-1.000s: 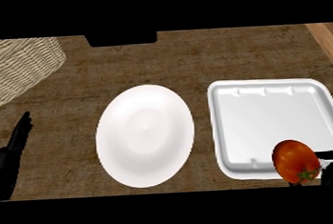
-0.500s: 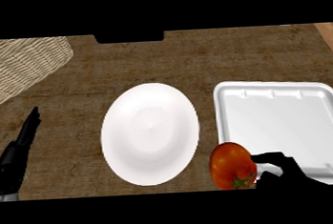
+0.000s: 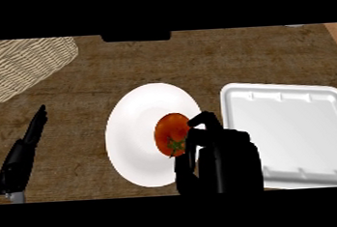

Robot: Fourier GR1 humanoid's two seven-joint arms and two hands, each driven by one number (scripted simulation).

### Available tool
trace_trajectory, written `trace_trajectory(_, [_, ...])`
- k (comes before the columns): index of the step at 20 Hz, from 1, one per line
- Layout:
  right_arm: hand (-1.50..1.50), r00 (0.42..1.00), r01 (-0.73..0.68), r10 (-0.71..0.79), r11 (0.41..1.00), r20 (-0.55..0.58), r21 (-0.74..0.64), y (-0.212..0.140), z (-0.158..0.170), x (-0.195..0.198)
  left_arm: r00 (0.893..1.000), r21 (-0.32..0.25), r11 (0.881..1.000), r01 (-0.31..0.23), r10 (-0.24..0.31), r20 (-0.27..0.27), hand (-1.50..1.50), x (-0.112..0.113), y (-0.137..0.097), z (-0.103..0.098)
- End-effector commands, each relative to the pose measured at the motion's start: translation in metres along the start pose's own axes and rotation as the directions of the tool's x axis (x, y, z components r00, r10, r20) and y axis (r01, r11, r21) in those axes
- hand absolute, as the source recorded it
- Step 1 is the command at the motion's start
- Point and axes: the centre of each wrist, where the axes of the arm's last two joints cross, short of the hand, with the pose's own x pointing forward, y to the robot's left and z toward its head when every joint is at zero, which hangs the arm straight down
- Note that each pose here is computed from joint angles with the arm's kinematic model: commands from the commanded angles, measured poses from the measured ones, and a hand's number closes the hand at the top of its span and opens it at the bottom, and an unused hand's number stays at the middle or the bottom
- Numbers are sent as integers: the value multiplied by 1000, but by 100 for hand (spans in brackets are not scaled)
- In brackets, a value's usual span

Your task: Pick the tomato from the tray and place it in the plate

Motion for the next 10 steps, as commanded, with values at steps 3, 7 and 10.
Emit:
trace_trajectory(3, [150, 986, 2, 20, 992, -168, 127, 45, -30, 21, 1000, -22, 1000, 11, -11, 5, 0, 6, 1, -5])
trace_trajectory(7, [150, 982, 28, 6, 985, -191, 170, 63, -55, 25, 1000, -9, 1000, -2, 2, -1, 0, 11, -18, -10])
trace_trajectory(10, [150, 981, 38, -1, 981, -194, 188, 96, -61, 13, 1000, -5, 1000, 1, -1, 16, 0, 4, -20, 8])
